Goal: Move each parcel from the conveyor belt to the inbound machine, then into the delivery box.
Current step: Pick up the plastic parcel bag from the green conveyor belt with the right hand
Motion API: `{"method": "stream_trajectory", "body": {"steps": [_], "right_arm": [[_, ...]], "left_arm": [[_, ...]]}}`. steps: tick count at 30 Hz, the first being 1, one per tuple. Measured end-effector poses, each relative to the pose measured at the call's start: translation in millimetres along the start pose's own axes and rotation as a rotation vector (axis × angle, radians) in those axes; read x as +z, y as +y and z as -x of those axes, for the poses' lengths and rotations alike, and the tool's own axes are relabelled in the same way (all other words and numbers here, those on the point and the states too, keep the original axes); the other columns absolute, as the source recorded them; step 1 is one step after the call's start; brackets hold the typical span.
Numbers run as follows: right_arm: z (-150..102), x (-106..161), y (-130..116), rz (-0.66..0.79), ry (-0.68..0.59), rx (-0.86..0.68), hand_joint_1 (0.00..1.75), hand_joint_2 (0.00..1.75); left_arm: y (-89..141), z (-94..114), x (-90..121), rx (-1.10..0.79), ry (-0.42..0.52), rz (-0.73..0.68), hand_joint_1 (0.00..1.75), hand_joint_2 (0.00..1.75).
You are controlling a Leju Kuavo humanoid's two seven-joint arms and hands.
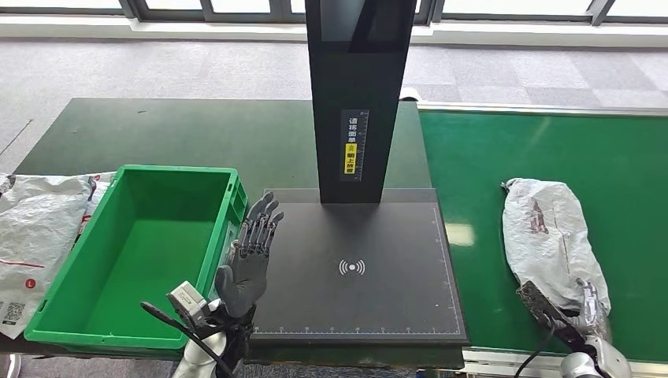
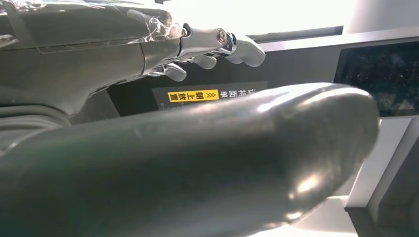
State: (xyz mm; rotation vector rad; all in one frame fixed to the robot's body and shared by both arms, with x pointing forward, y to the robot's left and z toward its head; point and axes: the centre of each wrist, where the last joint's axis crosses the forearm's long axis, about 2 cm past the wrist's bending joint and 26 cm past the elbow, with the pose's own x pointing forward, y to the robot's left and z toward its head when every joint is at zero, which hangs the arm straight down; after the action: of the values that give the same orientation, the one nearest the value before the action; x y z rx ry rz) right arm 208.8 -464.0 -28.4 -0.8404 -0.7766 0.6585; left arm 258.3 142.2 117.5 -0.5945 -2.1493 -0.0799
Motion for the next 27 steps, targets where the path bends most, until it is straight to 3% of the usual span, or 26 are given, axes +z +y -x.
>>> {"method": "stream_trajectory", "body": {"steps": [1,12,21,27], "right_arm": [[-1,0,1,-0.002,-0.009,-0.002,1.75,1.75],[-8,-3,0,-0.017,-0.11,-0.08,1.75,1.75],[-12,-4,0,-0.02,-0.122,-0.078,1.75,1.75],[-11,-1,2,0.092,-0.17,-0.12,1.75,1.75]], "left_arm": [[0,0,0,0.0,0.001,0.001,0.0,0.0],[0,1,0,-0.001,0.006,0.005,0.0,0.0],[2,1,2,0.026,0.004,0.003,0.0,0.0],[1,2,6,0.023,0.013,-0.006,0.0,0.0]]}}
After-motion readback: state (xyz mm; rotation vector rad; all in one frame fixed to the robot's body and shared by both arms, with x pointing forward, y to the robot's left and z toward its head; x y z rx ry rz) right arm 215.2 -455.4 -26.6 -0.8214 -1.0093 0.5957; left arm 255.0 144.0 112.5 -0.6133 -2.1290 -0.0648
